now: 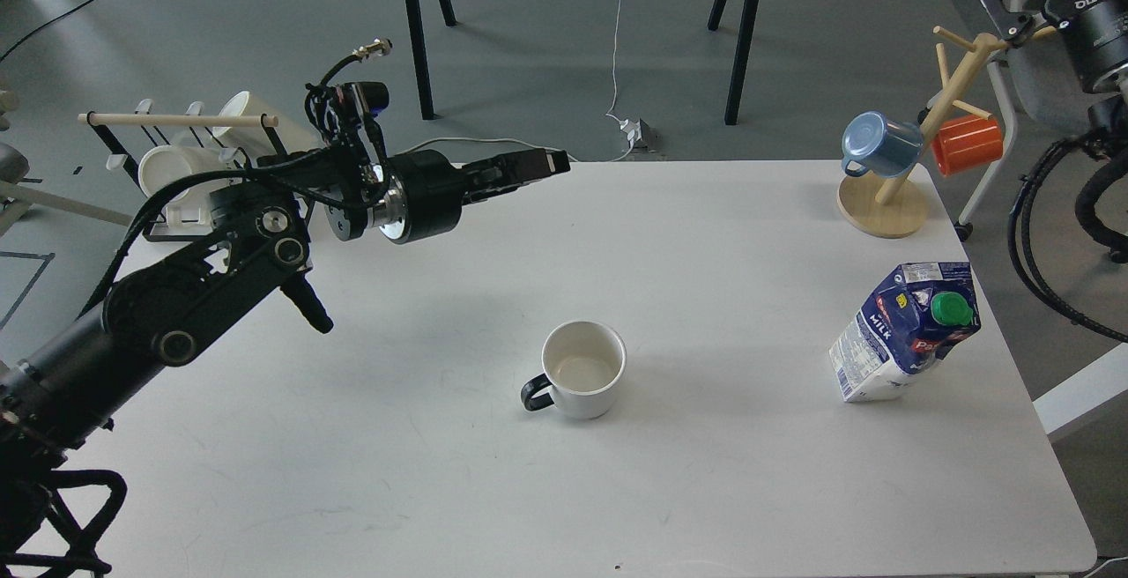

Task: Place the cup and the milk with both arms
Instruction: 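Release the mug and retract the left gripper toward the rack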

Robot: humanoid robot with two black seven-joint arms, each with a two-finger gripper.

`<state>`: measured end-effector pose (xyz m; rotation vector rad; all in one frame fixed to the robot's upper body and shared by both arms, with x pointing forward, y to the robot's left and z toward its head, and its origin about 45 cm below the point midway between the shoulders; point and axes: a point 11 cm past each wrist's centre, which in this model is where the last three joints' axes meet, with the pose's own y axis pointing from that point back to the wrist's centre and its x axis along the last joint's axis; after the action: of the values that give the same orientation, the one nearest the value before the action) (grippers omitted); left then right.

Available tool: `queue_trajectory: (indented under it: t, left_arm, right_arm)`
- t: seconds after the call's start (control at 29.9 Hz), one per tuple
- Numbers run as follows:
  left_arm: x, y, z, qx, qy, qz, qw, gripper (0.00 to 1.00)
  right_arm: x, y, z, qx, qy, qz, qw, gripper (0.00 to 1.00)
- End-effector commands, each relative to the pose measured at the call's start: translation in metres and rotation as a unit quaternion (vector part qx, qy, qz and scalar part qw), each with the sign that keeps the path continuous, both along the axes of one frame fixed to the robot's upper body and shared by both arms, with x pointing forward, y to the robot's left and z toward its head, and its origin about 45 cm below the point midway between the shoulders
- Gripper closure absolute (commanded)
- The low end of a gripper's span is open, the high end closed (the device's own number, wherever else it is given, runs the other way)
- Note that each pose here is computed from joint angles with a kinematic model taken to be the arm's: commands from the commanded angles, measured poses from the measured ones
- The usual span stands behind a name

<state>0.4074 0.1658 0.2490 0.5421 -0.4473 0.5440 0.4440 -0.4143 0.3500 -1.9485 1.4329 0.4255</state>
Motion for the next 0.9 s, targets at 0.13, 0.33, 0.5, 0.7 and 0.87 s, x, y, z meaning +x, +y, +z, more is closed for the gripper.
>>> queue_trajectory:
  t: [0.13, 0.33, 0.5, 0.7, 0.87]
  left_arm:
    - [0.041, 0.068, 0.045, -0.331, 0.098, 0.136, 0.929, 0.01]
    - [0.050, 0.105, 0.053, -0.471, 0.147, 0.182, 0.850, 0.00]
    - [0.057, 0.145, 0.050, -0.541, 0.160, 0.230, 0.793, 0.00]
    - [0.059, 0.169, 0.043, -0.564, 0.164, 0.259, 0.766, 0.00]
    - [0.059, 0.181, 0.034, -0.561, 0.165, 0.281, 0.762, 0.00]
  right_arm:
    - [-0.053, -0.032, -0.060, -0.007, 0.070, -0.021, 0.997, 0.00]
    - [-0.100, -0.046, -0.098, 0.025, 0.107, -0.038, 0.993, 0.00]
    - [-0.152, -0.062, -0.125, 0.019, 0.160, -0.052, 0.986, 0.01]
    - [-0.220, -0.085, -0.177, 0.029, 0.248, -0.096, 0.963, 0.01]
    - [-0.266, -0.061, -0.220, 0.087, 0.302, -0.099, 0.944, 0.01]
